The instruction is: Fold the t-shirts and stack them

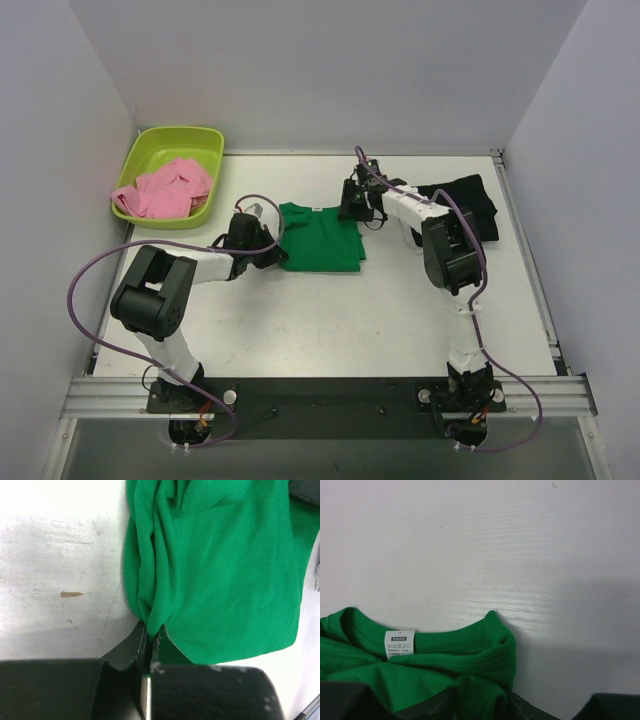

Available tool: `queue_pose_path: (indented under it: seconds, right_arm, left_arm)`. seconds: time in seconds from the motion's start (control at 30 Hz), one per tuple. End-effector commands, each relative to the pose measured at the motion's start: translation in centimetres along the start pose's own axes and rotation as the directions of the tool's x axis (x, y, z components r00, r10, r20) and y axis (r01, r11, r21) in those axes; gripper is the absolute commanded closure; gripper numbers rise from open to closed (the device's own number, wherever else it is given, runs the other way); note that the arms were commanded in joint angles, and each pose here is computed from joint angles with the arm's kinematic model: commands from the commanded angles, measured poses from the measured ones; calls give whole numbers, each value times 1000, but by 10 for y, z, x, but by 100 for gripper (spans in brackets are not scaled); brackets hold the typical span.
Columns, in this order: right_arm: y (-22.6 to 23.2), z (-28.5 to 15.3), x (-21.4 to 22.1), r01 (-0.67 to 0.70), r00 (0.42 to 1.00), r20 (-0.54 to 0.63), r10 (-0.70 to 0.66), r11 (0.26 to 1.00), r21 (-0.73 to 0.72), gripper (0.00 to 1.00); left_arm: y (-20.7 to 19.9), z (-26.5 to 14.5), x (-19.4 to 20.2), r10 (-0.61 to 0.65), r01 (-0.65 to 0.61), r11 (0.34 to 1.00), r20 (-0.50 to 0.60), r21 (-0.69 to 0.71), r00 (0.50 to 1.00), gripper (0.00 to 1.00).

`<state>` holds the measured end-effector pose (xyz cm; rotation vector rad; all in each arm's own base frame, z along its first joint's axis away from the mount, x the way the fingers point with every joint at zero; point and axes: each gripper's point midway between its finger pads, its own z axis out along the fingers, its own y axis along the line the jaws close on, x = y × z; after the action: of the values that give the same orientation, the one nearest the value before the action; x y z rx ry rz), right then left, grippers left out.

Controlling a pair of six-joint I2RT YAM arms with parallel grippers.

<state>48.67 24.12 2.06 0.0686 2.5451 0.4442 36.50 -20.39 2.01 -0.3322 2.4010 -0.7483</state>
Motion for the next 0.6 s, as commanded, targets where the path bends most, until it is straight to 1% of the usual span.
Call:
queue_pose_path:
  seconds: [0.0, 0.03, 0.1, 0.13, 0.2, 0.23, 0.37, 0.53, 0.57]
  right_arm:
    - [-1, 13, 30, 1, 995, -103, 1, 1000, 20, 60]
    - [-2, 15, 33, 0, 994, -108, 2, 1000, 23, 66]
    - [-2, 17, 37, -1, 993, -117, 4, 1000, 27, 74]
    - [-2, 18, 39, 0, 992, -123, 3, 1000, 31, 83]
    - [-6, 18, 41, -1, 992, -124, 7, 999, 48, 98]
    - [-6, 18, 40, -1, 992, -123, 7, 999, 51, 100]
    - [-8, 10, 35, 15, 994, -106, -8, 998, 66, 100]
    - [-4, -17, 9, 50, 998, -43, -47, 996, 71, 100]
    - [-4, -23, 3, 51, 998, -28, -49, 996, 71, 100]
  left_arm:
    - [40, -7, 53, -16, -4, 992, -159, -127, 987, 100]
    - [41, -6, 54, -20, -1, 992, -160, -128, 987, 100]
    - [42, -7, 58, -23, 3, 992, -165, -123, 986, 100]
    - [43, -7, 59, -29, 8, 992, -167, -123, 986, 100]
    - [43, -6, 62, -30, 11, 993, -172, -115, 985, 100]
    - [42, -6, 62, -31, 12, 994, -172, -110, 985, 100]
    - [33, -6, 61, -21, 9, 997, -167, -72, 986, 100]
    - [0, -8, 55, -2, 4, 1000, -166, 14, 986, 100]
    - [-12, -9, 47, 8, -2, 999, -151, 42, 989, 100]
